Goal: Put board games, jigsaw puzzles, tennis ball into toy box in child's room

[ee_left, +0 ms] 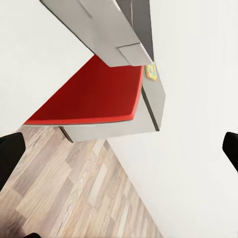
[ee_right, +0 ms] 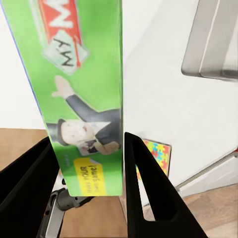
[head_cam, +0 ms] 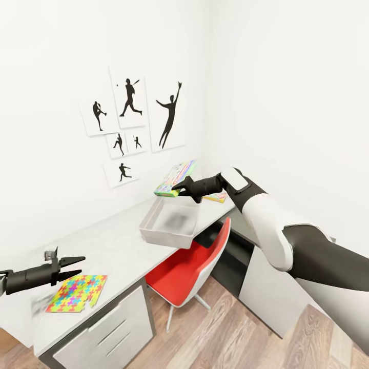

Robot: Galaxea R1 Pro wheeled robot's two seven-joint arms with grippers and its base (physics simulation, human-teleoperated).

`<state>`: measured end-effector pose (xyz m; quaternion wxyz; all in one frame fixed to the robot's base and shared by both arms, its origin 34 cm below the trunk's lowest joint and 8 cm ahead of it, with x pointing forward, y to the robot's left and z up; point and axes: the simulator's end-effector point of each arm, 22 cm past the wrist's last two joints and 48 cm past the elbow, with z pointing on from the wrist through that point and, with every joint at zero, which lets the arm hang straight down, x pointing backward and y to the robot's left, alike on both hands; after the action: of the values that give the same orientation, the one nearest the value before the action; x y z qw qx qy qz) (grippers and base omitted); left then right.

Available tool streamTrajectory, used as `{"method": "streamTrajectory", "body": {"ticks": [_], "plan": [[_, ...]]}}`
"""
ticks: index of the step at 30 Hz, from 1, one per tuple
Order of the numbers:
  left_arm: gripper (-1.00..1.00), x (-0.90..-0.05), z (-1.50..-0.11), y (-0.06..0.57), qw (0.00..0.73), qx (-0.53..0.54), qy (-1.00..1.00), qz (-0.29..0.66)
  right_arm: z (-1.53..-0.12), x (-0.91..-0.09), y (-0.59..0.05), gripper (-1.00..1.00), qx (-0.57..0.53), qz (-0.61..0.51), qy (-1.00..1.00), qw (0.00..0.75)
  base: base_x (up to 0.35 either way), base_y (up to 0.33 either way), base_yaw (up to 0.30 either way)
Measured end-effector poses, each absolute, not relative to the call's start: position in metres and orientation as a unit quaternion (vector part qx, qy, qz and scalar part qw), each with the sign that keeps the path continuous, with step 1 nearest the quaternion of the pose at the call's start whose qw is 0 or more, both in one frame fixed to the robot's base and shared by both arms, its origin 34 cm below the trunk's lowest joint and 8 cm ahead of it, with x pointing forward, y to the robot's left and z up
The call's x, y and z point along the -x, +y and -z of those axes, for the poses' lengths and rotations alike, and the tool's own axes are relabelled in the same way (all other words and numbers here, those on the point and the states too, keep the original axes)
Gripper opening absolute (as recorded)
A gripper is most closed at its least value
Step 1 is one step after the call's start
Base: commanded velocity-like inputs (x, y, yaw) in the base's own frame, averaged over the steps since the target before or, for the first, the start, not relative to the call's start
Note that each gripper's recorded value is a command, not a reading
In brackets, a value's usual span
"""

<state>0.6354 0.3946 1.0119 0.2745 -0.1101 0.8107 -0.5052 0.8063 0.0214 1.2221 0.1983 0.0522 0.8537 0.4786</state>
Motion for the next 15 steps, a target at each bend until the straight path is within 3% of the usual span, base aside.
{"method": "streamTrajectory", "body": {"ticks": [9, 15], "plan": [[1.00, -0.636, -1.004, 0.392, 0.268, 0.112, 0.813, 0.505, -1.209, -0.806, 0.022, -1.00, -0.054, -0.478, 0.857, 0.185, 0.091, -0.004, 0.124], [1.00, -0.636, -0.999, 0.391, 0.264, 0.114, 0.814, 0.505, -1.183, -0.804, 0.015, -1.00, -0.062, -0.469, 0.864, 0.172, 0.129, -0.144, 0.130]]}}
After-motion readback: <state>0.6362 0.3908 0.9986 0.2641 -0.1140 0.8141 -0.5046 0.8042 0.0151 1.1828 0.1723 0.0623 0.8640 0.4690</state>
